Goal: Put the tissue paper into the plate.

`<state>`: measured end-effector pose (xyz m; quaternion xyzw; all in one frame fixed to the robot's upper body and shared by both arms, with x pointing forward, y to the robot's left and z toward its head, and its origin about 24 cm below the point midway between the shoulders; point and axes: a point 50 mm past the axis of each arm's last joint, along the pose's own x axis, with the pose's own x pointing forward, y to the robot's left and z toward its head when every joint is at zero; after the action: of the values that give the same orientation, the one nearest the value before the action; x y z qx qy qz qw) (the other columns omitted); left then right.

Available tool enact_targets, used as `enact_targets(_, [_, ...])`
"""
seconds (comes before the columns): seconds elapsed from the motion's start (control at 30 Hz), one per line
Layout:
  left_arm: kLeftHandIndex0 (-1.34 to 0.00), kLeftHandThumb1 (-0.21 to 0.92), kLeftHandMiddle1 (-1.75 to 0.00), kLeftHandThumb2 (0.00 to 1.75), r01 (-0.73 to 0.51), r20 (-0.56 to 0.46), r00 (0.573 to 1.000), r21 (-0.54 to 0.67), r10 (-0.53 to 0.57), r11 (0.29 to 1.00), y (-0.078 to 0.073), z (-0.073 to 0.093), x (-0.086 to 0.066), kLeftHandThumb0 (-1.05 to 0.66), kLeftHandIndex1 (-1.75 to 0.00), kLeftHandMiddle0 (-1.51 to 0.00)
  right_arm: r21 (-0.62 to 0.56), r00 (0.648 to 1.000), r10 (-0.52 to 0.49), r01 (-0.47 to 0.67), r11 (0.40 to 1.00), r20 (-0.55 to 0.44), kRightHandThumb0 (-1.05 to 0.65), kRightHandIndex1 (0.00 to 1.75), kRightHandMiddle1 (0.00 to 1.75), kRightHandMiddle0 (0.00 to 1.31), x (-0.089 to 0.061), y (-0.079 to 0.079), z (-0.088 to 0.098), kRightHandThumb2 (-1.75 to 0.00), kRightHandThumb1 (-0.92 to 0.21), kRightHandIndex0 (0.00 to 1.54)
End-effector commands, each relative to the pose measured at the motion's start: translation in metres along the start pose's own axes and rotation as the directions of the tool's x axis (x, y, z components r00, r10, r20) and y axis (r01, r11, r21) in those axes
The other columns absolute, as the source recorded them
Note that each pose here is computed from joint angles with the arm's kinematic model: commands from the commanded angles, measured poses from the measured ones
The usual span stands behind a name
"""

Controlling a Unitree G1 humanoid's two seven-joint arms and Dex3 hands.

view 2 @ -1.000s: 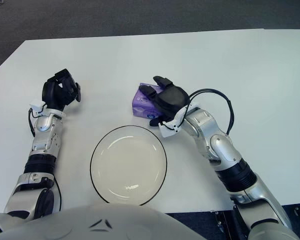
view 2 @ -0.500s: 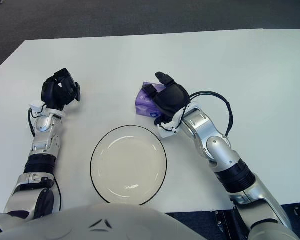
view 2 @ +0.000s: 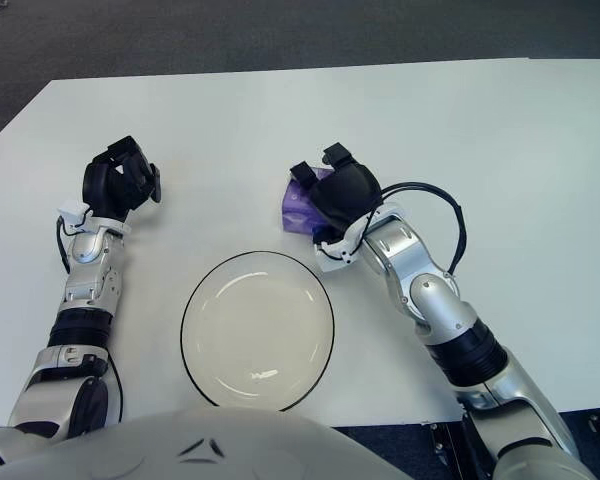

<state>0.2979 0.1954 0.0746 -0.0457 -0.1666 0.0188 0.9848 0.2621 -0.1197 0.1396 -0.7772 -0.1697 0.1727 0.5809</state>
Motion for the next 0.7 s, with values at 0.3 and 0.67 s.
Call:
enact_targets(0.3, [-1.02,0.71,-1.75,1.01,-0.139,-0.364,0.926,-0.098,0.094,0.985,-0.0070,-0.0756,-0.0888,-0.41,-1.75,-1.34,0.191,0.991,0.130,-0.123,0.974,-0.027,0.39,1.74,1.56,0.22,-0.0043,0.0133,-0.0027,-1.00,-0.56,0.40])
enact_targets(0.67, [-1.00,0.72,-1.75,1.00,-0.130,-0.355,0.931,-0.093,0.089,0.987,-0.0065,-0.0743,-0.0880,-0.42,-1.75,-1.33,0.219,0.992,0.126,-0.120,0.968,-0.013,0.06,1.75,1.44,0.54,-0.0045,0.0131,-0.0077,-1.15,-0.38,0.55])
